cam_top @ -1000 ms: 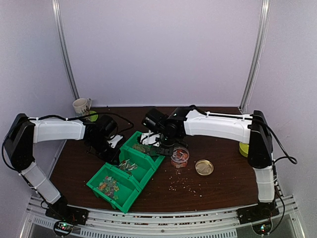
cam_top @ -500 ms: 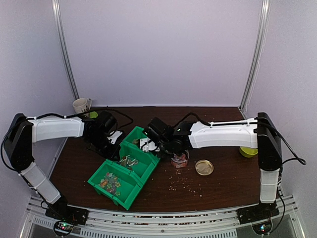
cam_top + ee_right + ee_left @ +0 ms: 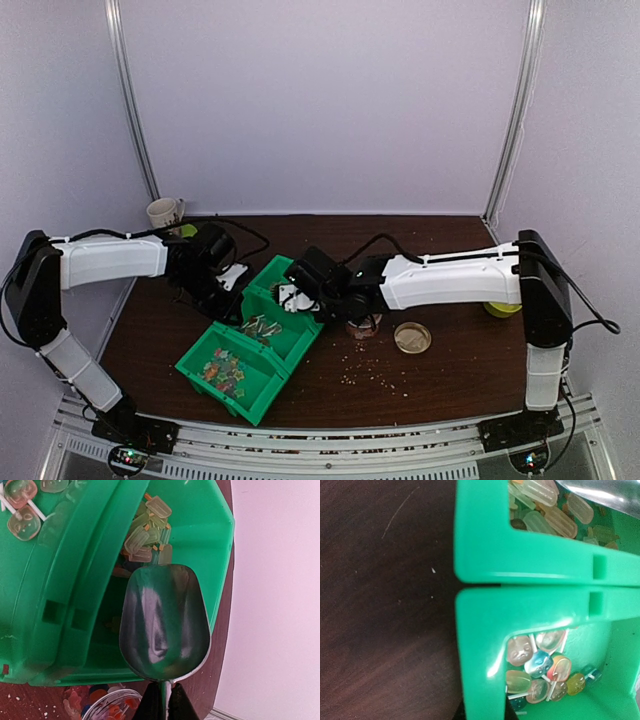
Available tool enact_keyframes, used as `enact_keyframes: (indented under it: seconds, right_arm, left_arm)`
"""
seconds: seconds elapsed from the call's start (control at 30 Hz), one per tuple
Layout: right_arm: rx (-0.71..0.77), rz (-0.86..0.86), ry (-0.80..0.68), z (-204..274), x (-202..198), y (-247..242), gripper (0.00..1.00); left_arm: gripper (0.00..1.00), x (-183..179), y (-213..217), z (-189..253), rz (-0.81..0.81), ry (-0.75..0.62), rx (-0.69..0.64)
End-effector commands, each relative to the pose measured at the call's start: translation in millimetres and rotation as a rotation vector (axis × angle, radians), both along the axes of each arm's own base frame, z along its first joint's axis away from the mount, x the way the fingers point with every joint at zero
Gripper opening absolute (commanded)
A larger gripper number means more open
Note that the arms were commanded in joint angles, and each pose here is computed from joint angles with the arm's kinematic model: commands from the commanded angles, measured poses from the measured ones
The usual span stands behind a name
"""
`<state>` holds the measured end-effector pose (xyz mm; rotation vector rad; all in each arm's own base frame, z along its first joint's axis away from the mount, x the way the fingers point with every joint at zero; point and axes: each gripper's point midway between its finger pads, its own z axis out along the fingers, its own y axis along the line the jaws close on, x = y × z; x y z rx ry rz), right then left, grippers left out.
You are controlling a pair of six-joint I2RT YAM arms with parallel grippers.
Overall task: Pack the candies
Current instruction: Scoop the fake candies from the plate.
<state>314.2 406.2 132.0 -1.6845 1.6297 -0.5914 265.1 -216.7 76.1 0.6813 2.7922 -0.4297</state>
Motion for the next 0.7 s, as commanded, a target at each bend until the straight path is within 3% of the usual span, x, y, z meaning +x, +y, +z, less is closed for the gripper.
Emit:
enact_keyframes:
  seconds: [0.0,0.3,0.53,0.67]
  right_arm:
    - [-0.074,0.155,0.242,-20.4,-42.0,-3.4,0.00]
    - [-0.130,0.212,0.646,-39.3,-100.5,-1.6,0.00]
    - [-0.145,0.106,0.746,-71.1,-100.0,-1.0,0.00]
    - [-0.017,-0.021,0.799,-80.1,-86.3,19.4,0.00]
  left_arm:
    - [0.00,13.5,-38.6,63.2,-0.110,-0.157,-0.201]
    - [0.00,7.7,-40.5,63.5,-0.136,-0.148,-0.218]
    - [0.00,4.7,-42.5,72.1,-0.152,-0.159,-0.244]
    - [0.00,0.4,-47.9,79.5,-0.171,-0.164,-0.289]
